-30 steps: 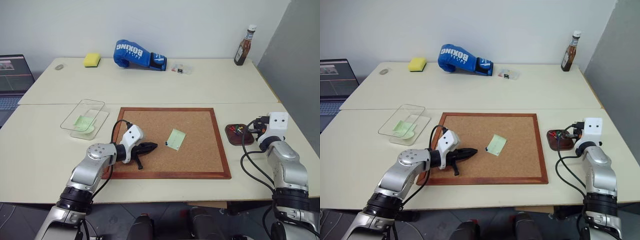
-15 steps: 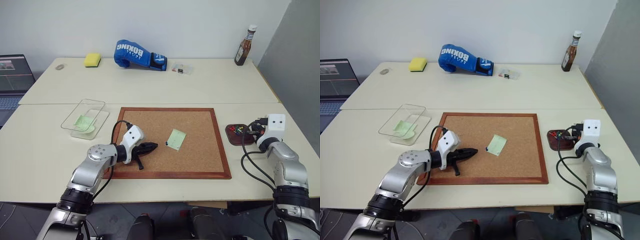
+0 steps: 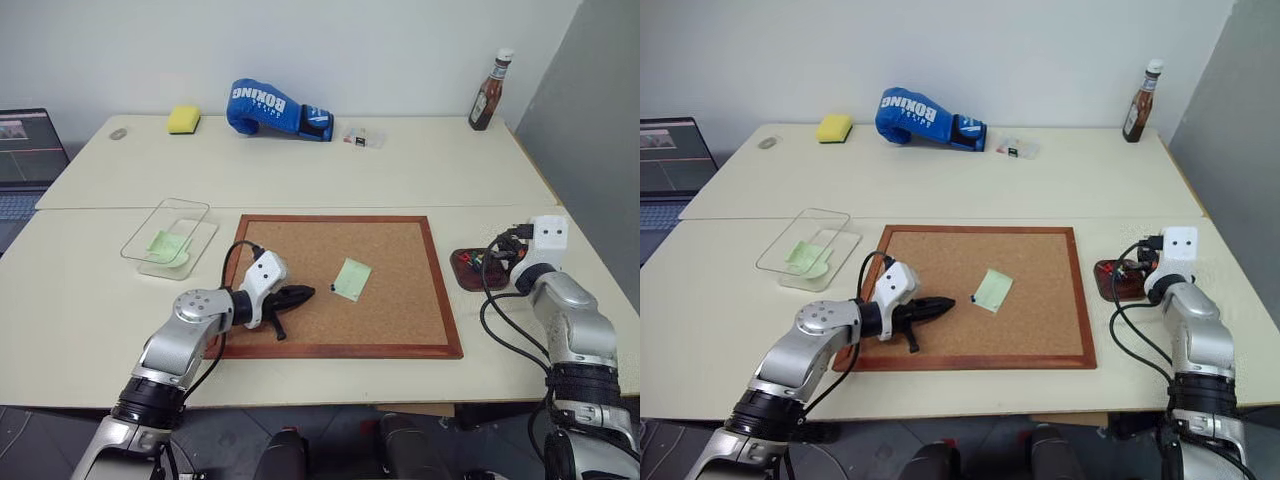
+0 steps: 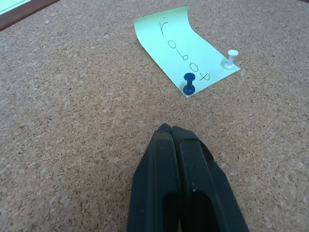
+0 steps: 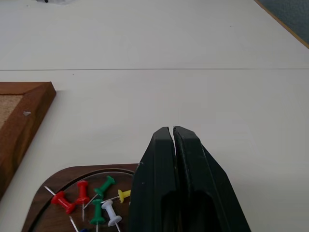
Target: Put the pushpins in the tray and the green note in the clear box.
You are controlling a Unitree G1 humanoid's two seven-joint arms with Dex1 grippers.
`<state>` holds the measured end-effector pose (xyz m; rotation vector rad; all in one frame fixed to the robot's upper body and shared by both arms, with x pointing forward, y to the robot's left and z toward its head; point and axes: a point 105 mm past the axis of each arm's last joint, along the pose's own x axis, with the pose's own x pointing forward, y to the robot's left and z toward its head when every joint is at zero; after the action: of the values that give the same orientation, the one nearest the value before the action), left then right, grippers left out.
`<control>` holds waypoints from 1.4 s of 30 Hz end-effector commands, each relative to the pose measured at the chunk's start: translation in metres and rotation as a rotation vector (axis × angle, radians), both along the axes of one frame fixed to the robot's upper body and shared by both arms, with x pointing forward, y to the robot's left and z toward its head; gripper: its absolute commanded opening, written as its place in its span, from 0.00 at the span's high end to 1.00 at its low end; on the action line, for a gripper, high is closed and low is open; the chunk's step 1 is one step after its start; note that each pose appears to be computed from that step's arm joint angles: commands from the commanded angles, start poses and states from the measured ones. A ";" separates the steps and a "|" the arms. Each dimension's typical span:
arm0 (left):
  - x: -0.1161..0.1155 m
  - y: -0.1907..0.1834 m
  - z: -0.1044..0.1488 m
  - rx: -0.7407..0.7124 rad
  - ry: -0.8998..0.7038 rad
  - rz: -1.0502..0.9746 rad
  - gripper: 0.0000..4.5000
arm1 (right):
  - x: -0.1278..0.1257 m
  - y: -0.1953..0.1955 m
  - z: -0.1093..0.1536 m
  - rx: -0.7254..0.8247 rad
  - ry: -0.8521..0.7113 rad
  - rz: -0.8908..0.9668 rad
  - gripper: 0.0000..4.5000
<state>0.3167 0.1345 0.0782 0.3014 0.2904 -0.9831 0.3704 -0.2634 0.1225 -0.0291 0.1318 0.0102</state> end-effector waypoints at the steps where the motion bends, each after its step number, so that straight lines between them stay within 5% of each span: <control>1: -0.006 0.009 -0.018 0.047 0.059 0.032 1.00 | -0.006 0.014 0.018 0.073 -0.034 0.066 0.99; 14: -0.008 0.008 -0.021 0.046 0.058 0.034 1.00 | -0.020 0.024 -0.008 0.030 0.067 0.126 0.99; 33: -0.009 0.009 -0.021 0.041 0.060 0.035 1.00 | -0.020 0.022 0.014 -0.022 -0.011 0.152 0.12; 42: -0.012 0.008 -0.024 0.038 0.067 0.035 1.00 | -0.030 0.065 0.045 0.093 -0.067 0.432 0.12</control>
<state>0.3115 0.1356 0.0770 0.3032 0.2731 -0.9682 0.3438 -0.2128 0.1473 0.0574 0.1129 0.3566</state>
